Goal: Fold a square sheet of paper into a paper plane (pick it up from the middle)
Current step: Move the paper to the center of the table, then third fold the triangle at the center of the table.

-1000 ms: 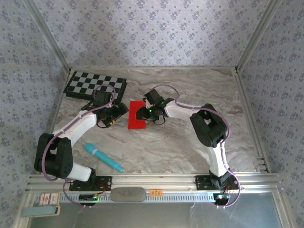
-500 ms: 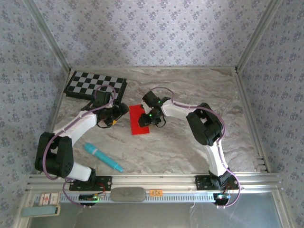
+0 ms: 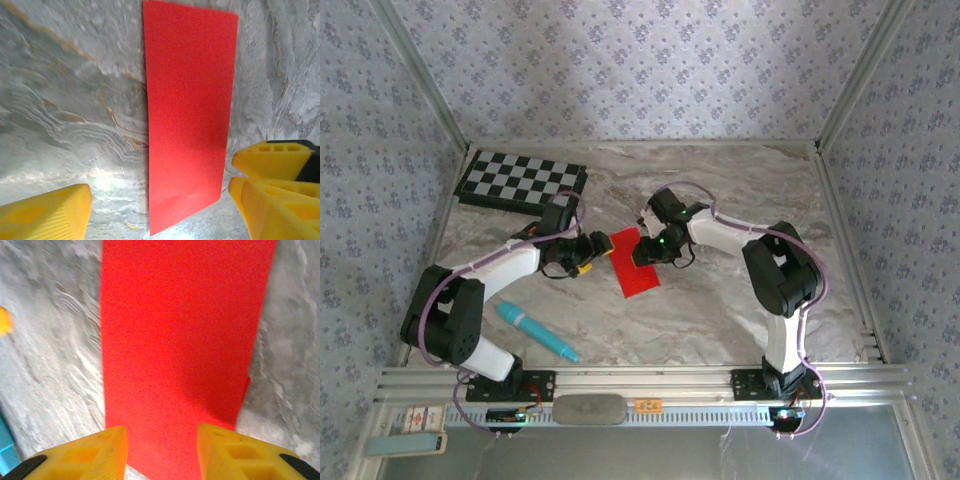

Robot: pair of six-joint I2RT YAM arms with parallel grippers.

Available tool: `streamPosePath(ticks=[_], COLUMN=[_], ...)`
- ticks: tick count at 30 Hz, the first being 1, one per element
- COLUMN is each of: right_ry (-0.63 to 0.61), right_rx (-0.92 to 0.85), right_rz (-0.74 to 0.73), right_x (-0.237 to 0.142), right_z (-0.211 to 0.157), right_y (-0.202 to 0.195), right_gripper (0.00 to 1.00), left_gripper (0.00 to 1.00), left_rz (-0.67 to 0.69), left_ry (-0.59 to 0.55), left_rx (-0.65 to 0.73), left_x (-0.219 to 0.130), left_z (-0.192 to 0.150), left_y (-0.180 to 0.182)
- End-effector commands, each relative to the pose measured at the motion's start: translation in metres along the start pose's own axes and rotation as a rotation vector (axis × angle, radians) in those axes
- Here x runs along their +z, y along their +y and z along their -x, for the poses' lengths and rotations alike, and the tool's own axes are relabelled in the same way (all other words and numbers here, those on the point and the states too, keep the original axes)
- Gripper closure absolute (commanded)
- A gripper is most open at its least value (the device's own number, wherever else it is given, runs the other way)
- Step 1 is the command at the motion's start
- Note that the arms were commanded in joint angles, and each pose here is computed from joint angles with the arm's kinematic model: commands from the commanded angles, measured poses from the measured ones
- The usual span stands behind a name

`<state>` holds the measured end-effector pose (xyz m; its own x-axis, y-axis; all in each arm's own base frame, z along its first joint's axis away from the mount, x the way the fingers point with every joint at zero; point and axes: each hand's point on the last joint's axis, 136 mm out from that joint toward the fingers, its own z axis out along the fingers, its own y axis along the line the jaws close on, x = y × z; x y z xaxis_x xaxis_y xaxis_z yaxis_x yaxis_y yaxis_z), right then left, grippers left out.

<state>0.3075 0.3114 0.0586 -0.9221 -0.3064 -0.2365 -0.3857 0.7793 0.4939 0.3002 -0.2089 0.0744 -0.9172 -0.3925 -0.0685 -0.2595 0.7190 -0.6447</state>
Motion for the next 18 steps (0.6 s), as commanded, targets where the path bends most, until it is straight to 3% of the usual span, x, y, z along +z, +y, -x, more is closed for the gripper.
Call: streamPosePath(ticks=[1,12,18], right_ry=[-0.027,0.035,0.061], right_rx=[0.081,0.195,0.262], right_rz=[0.039,-0.049,-0.026], right_x=[0.006,0.032,0.040], right_z=[0.005,-0.009,-0.019], right_y=[0.005,-0.034,-0.046], right_gripper=[0.61,0.66,0.66], left_gripper=[0.28,0.47,0.54], left_rz=[-0.054,-0.065,-0.075], left_ry=[0.035,0.113,0.139], left_rx=[-0.024,-0.042,-0.046], left_x=[0.014,0.043,0.050], left_z=[-0.010,-0.027,-0.030], left_y=[-0.008,-0.011,-0.012])
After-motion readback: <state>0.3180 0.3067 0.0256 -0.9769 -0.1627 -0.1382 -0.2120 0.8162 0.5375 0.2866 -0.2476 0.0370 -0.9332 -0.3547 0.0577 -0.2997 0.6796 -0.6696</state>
